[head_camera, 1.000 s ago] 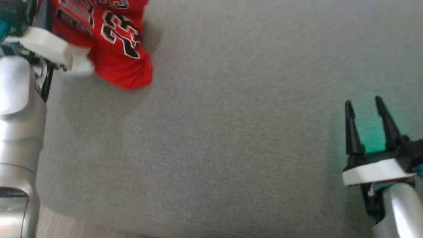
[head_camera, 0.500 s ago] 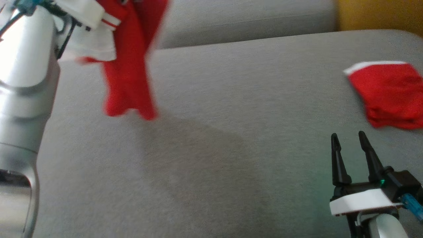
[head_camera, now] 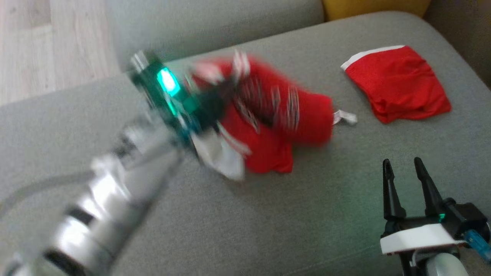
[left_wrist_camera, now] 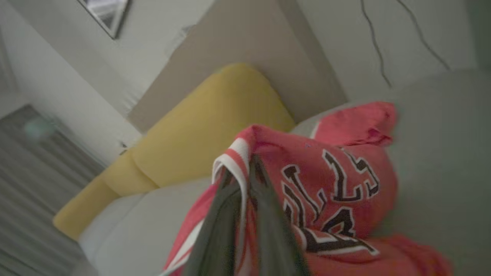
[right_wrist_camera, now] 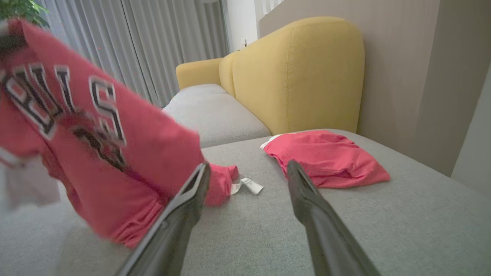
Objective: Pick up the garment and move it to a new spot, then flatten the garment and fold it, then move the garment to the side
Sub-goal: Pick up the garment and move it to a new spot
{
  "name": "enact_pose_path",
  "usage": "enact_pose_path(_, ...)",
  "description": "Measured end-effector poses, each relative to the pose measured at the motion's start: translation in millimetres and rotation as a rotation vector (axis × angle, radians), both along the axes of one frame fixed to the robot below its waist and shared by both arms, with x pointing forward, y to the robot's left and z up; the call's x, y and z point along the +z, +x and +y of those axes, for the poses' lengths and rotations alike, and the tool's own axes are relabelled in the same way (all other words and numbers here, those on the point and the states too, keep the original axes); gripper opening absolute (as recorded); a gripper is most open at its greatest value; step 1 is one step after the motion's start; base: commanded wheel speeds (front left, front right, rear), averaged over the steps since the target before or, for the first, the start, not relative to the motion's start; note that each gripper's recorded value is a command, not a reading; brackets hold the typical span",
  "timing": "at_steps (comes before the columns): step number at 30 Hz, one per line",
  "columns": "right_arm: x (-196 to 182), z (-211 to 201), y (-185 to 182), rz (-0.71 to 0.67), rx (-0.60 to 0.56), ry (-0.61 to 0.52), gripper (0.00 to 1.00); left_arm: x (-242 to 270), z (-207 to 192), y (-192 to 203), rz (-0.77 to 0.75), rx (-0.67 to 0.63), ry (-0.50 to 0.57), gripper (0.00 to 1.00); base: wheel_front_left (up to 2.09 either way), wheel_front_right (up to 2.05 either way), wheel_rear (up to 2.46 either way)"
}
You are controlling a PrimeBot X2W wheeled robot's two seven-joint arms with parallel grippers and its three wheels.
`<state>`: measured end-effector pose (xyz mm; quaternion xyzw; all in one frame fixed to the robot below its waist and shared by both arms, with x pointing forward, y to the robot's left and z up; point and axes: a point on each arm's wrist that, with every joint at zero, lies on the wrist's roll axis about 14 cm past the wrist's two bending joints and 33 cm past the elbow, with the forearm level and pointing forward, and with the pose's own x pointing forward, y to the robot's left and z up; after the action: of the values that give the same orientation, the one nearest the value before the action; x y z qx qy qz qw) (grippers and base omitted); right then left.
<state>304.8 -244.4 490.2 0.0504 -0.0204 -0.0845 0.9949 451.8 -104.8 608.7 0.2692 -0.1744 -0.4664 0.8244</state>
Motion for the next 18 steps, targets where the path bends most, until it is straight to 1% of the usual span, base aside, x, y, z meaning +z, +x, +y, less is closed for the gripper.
enact_pose_path(3, -9, 3, 6, 0.028, 0.009, 0.02, 1.0, -79, -6, -36, 0.202, -0.039, 0.023, 0.0, 0.0, 0.0, 0.0)
enact_pose_path(4, -11, 6, 8, 0.035, 0.018, 0.027, 1.0, -102, -5, -49, 0.265, -0.039, 0.028, 0.09, 0.0, 0.0, 0.0)
enact_pose_path(5, -14, 10, 11, 0.043, 0.031, 0.032, 1.0, -124, -2, -62, 0.334, -0.031, 0.03, 0.56, 0.0, 0.0, 0.0)
enact_pose_path(6, -16, 15, 14, 0.048, 0.047, 0.039, 1.0, -143, 3, -74, 0.4, -0.014, 0.033, 1.0, 0.0, 0.0, 0.0)
enact_pose_path(8, -21, 25, 18, 0.063, 0.078, 0.052, 1.0, -174, 15, -97, 0.516, 0.029, 0.025, 1.0, 0.0, 0.0, 0.0)
enact_pose_path(10, -25, 33, 21, 0.073, 0.102, 0.059, 1.0, -187, 26, -111, 0.58, 0.084, -0.008, 1.0, 0.0, 0.0, 0.0)
enact_pose_path(11, -25, 36, 22, 0.073, 0.112, 0.061, 1.0, -187, 32, -114, 0.595, 0.121, -0.041, 1.0, 0.0, 0.0, 0.0)
enact_pose_path(15, -31, 46, 18, 0.088, 0.144, 0.067, 1.0, -168, 52, -121, 0.577, 0.238, -0.179, 1.0, 0.0, 0.0, 0.0)
enact_pose_path(18, -38, 59, 13, 0.11, 0.185, 0.071, 1.0, -155, 84, -122, 0.536, 0.37, -0.274, 1.0, 0.0, 0.0, 0.0)
